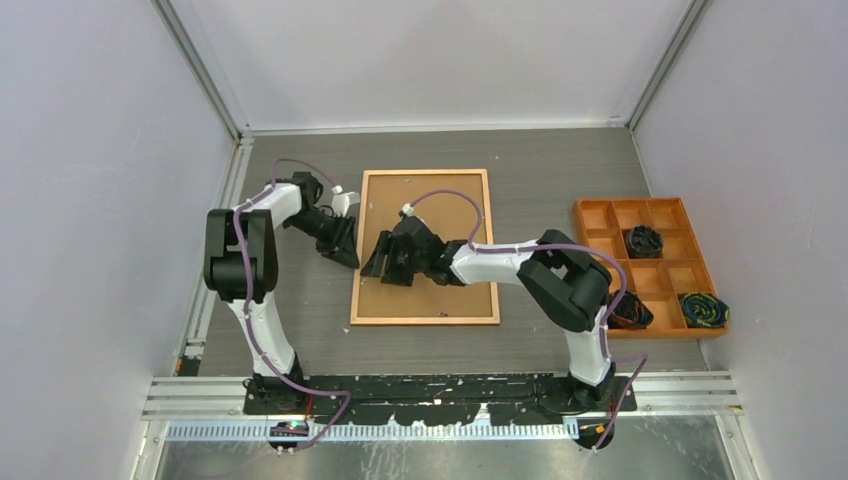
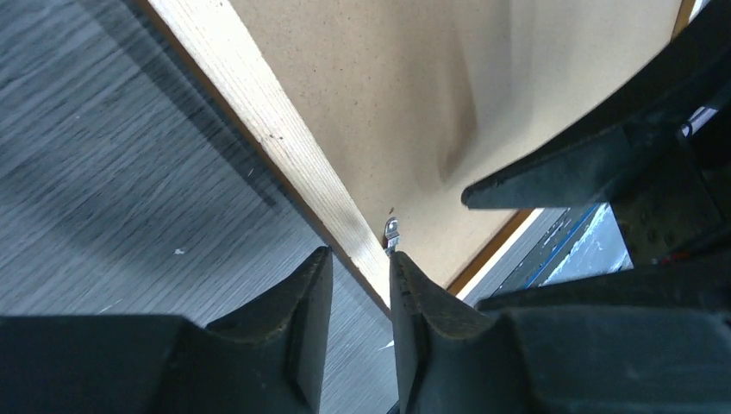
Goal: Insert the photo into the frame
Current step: Install the photo frame at the center of the board.
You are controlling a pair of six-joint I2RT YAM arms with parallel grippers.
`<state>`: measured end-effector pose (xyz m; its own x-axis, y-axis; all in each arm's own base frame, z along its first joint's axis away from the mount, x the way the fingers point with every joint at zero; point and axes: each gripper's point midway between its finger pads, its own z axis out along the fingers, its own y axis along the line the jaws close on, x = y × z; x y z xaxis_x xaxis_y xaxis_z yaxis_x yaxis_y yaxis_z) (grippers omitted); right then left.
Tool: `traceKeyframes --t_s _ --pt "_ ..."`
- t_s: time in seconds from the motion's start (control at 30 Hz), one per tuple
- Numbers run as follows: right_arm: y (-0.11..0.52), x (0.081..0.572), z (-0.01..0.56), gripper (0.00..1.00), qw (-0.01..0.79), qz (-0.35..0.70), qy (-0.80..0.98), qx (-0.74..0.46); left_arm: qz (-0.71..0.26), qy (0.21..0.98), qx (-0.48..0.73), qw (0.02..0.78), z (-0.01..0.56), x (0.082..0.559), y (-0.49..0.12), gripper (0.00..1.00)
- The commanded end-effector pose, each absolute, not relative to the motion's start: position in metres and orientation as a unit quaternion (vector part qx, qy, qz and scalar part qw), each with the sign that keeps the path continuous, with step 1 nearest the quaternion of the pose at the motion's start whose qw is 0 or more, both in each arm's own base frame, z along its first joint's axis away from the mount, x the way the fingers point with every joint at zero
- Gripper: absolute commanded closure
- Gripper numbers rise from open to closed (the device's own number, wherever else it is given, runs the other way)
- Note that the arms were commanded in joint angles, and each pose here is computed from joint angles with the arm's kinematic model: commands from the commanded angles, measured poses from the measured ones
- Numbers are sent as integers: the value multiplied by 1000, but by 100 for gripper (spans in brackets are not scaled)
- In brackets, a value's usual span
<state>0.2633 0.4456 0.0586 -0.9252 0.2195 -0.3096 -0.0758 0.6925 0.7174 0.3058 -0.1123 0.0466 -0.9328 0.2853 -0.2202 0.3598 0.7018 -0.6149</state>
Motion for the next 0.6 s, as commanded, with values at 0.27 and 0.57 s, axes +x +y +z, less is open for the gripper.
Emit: traceKeyframes --t_s 0.27,0.57 --pt "484 255 79 44 184 456 870 49 -326 929 167 45 28 308 -109 80" --pt "490 258 65 48 181 448 874 60 -311 933 176 48 26 308 -104 82"
